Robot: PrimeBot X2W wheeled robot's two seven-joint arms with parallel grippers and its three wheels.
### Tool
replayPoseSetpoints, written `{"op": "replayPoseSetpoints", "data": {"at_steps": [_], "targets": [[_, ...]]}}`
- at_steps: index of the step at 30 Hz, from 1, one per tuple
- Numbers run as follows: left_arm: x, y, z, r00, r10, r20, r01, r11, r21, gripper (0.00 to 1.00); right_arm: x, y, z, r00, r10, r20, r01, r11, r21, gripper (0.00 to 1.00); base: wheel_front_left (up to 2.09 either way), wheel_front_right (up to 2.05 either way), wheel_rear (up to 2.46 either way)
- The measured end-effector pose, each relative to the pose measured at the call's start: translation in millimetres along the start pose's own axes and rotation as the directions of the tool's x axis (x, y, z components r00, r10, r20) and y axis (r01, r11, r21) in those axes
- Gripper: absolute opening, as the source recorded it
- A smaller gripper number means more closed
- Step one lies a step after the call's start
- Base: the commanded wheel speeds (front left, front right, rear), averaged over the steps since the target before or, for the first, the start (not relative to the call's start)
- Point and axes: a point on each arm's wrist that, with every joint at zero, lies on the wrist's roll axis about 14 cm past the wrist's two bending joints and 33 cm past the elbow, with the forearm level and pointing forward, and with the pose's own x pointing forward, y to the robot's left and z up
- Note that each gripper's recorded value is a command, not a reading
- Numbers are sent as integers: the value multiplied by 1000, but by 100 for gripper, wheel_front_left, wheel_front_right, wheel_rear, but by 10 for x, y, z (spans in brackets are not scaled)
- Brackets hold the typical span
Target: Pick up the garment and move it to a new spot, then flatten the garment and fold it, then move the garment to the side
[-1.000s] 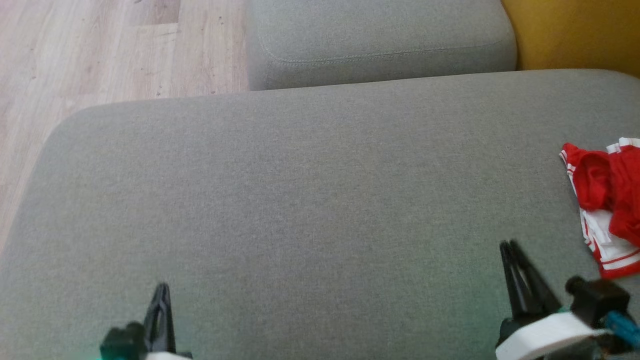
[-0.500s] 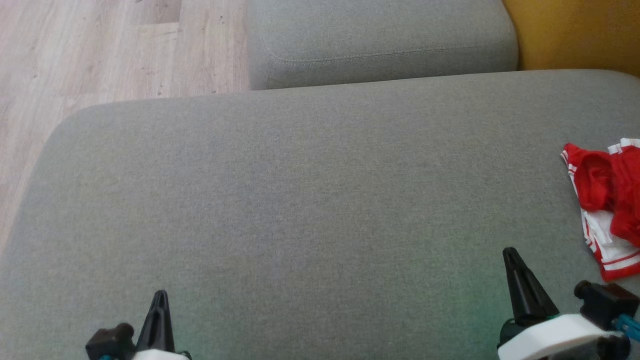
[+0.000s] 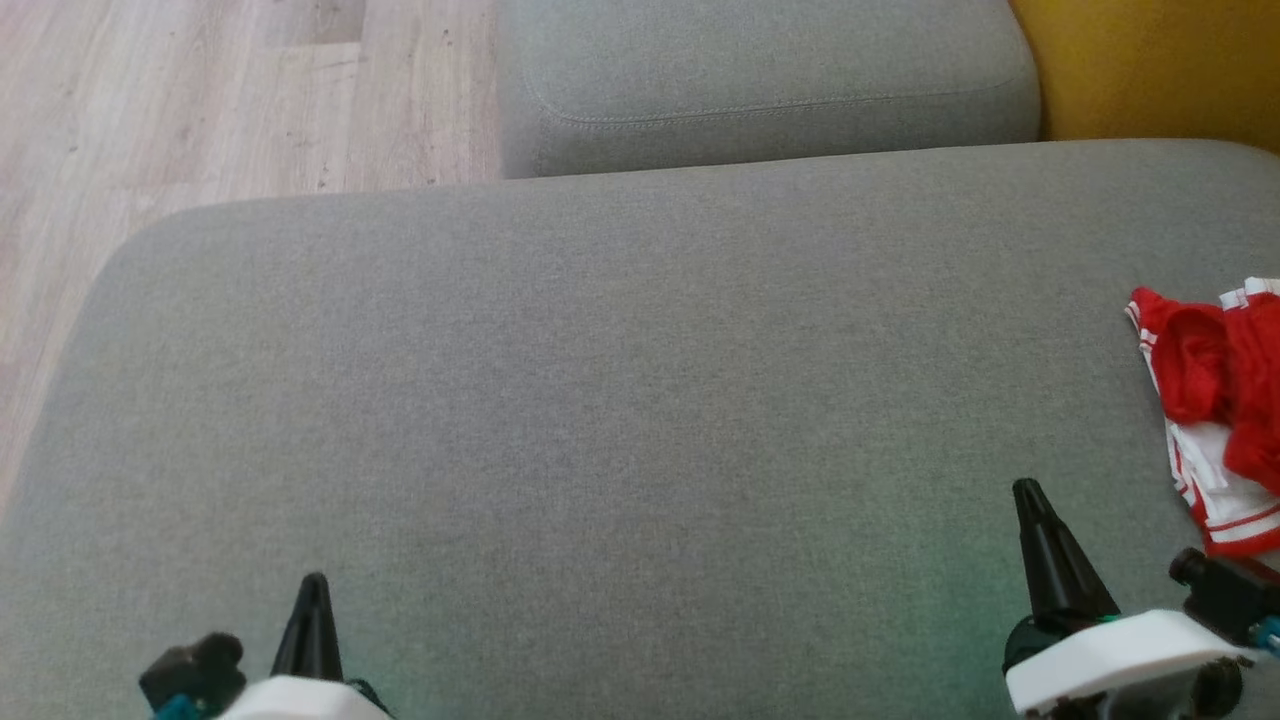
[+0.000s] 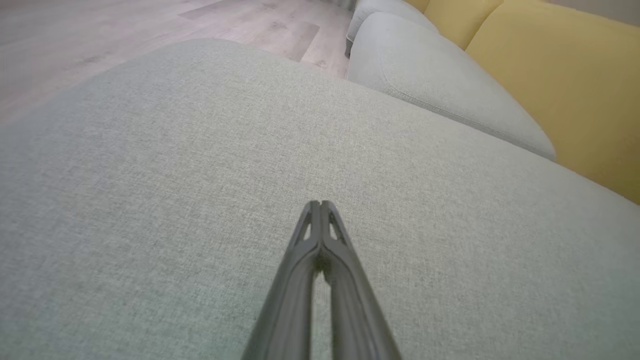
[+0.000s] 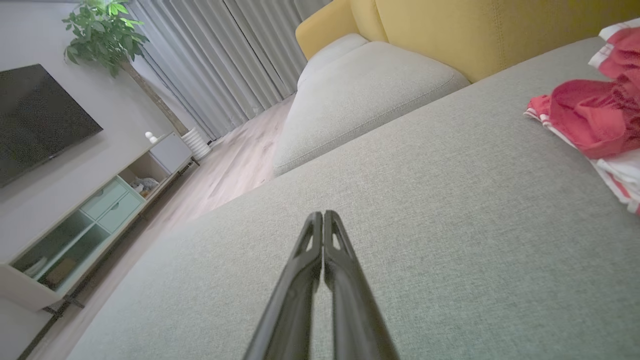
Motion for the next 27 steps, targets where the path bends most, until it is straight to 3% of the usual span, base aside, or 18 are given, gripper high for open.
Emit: {"op": "replayPoseSetpoints", "data": {"at_steps": [14,27], "targets": [[47,23,42,1000,-2,-10,0,988,-154,0,38,-50,-17,1000,-9,4,8,988,151,0,0,0,0],[98,5,105,1000,-20,-11,16,946,-325,0,100,-103,23,1000,-19,25,11,951,308,0,0,0,0]]}}
